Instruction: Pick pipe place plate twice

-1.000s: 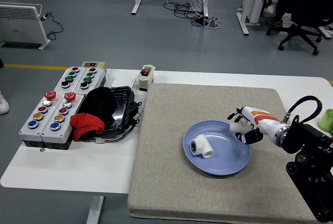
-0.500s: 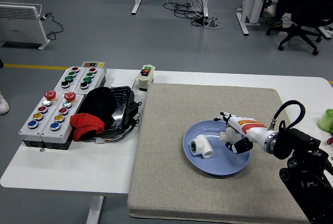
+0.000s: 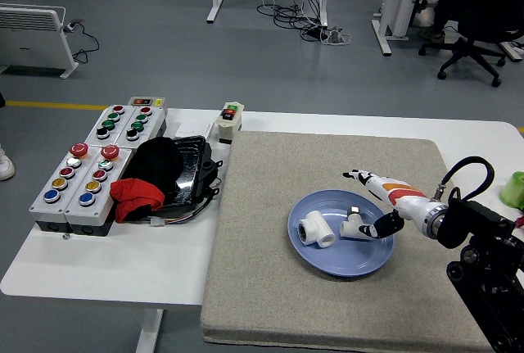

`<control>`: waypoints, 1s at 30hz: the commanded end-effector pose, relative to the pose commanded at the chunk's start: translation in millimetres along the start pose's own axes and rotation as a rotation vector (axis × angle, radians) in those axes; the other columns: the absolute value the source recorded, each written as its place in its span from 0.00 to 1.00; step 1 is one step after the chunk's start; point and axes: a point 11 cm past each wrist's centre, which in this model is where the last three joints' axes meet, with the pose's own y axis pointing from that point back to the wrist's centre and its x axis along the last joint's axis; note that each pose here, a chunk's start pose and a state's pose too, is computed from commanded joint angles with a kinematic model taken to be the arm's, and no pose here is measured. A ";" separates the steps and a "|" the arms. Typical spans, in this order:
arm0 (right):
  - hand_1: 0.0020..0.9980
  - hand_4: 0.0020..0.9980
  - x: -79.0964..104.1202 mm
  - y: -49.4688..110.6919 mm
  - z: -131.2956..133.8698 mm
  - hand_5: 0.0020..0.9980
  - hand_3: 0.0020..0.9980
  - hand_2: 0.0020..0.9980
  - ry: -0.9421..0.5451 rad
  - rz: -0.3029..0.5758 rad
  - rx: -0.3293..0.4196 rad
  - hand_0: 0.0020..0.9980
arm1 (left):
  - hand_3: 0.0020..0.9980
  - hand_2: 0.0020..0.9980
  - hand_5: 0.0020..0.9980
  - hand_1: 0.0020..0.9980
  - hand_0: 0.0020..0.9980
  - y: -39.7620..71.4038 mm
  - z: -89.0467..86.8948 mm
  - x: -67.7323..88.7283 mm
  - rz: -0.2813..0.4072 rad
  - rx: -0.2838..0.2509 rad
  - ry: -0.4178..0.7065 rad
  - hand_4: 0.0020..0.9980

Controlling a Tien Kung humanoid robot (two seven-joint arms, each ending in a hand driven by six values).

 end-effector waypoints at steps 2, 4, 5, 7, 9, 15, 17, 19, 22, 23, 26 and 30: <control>0.96 0.77 8.8 3.0 6.4 0.19 1.00 1.00 -0.060 0.046 -0.007 1.00 | 0.59 0.52 1.00 0.59 0.62 0.0 -0.4 0.4 0.001 0.000 0.000 0.27; 0.94 0.61 15.6 6.0 13.2 0.10 0.99 1.00 -0.118 0.092 -0.020 1.00 | 0.59 0.52 1.00 0.59 0.62 -0.1 -1.0 0.7 0.001 0.002 -0.001 0.27; 0.94 0.61 16.8 6.5 14.3 0.10 0.99 1.00 -0.129 0.101 -0.022 1.00 | 0.59 0.52 1.00 0.59 0.62 -0.1 -1.2 0.7 0.002 0.002 -0.001 0.27; 0.94 0.61 23.3 10.1 21.3 0.10 0.99 1.00 -0.200 0.157 -0.036 1.00 | 0.59 0.52 1.00 0.59 0.62 -0.1 -1.1 0.8 0.002 0.002 -0.002 0.27; 0.90 0.49 29.2 13.2 26.9 0.09 0.93 1.00 -0.259 0.208 -0.047 0.93 | 0.59 0.52 1.00 0.59 0.62 -0.1 -1.0 1.0 0.003 0.002 -0.002 0.27; 0.88 0.47 40.8 25.6 45.6 0.12 0.91 0.98 -0.468 0.339 -0.071 0.92 | 0.59 0.52 1.00 0.59 0.62 -0.2 -2.1 1.6 0.005 0.005 -0.006 0.27; 0.88 0.47 40.7 27.6 48.1 0.12 0.91 0.98 -0.511 0.349 -0.071 0.92 | 0.59 0.52 1.00 0.59 0.62 -0.2 -2.4 1.7 0.005 0.006 -0.007 0.27; 0.88 0.47 39.9 30.1 51.0 0.12 0.91 0.98 -0.580 0.369 -0.069 0.92 | 0.59 0.52 1.00 0.59 0.62 -0.2 -2.7 1.7 0.005 0.006 -0.007 0.27; 0.85 0.45 37.8 33.5 54.6 0.20 0.87 0.94 -0.692 0.396 -0.067 0.89 | 0.59 0.52 1.00 0.59 0.62 -0.2 -2.4 1.8 0.005 0.004 -0.006 0.27; 0.85 0.45 37.1 34.4 55.7 0.20 0.87 0.94 -0.734 0.402 -0.066 0.89 | 0.59 0.52 1.00 0.59 0.62 -0.2 -2.1 1.8 0.005 0.004 -0.006 0.27; 0.85 0.45 34.0 38.5 60.7 0.20 0.87 0.94 -0.877 0.427 -0.073 0.89 | 0.59 0.52 1.00 0.59 0.62 -0.2 -1.4 1.9 0.004 0.001 -0.004 0.27; 0.82 0.45 29.1 44.0 69.6 0.29 0.85 0.91 -1.076 0.451 -0.092 0.86 | 0.59 0.52 1.00 0.59 0.62 -0.1 -0.4 1.3 0.003 -0.001 -0.002 0.27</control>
